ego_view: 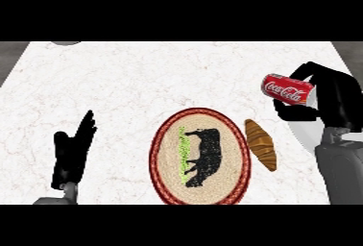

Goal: Pick the can from the placemat and place it in the plate

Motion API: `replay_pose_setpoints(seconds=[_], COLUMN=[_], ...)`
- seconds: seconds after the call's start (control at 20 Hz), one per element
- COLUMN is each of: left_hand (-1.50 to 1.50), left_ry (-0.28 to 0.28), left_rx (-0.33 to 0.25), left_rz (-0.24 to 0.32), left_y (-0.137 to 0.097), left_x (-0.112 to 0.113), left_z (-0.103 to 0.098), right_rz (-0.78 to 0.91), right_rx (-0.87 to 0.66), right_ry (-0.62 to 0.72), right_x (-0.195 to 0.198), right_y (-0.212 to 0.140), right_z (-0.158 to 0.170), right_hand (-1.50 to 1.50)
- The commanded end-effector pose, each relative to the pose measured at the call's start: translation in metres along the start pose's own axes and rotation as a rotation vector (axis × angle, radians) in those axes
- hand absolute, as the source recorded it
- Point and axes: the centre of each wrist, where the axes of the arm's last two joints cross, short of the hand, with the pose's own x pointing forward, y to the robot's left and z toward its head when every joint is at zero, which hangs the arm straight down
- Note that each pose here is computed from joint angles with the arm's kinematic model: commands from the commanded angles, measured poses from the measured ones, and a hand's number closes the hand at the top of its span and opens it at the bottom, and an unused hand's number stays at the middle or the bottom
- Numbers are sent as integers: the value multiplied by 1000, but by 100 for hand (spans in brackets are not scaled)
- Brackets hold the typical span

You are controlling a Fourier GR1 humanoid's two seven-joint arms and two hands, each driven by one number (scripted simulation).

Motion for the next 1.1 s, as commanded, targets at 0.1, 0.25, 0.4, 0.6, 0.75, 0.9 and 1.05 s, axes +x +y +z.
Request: replay_pose_setpoints(seconds=[0.1, 0.25, 0.4, 0.6, 0.75, 0.9, 1.05], left_hand=[0, 0, 0, 0, 0, 0, 0], left_ry=[-22, -26, -22, -29, -14, -23, -37], left_rx=[3, -13, -11, -15, -19, -25, -17], left_rz=[-14, 5, -22, -3, -15, -9, -4], left_y=[-9, -14, -7, -9, -15, 4, 14], left_x=[9, 10, 5, 13, 11, 25, 0], left_z=[1, 7, 4, -3, 1, -3, -9], right_rz=[-5, -5, 9, 18, 6, 54, 57], right_rx=[-142, -141, -151, -125, -117, -60, 50], right_ry=[151, 200, 223, 289, 306, 337, 378], right_x=[-16, -38, -51, -99, -117, -135, -162], right_y=[-43, -72, -48, -48, -52, -48, -31], right_z=[9, -1, -14, -20, -43, -44, -41], right_hand=[150, 150, 150, 150, 150, 150, 150])
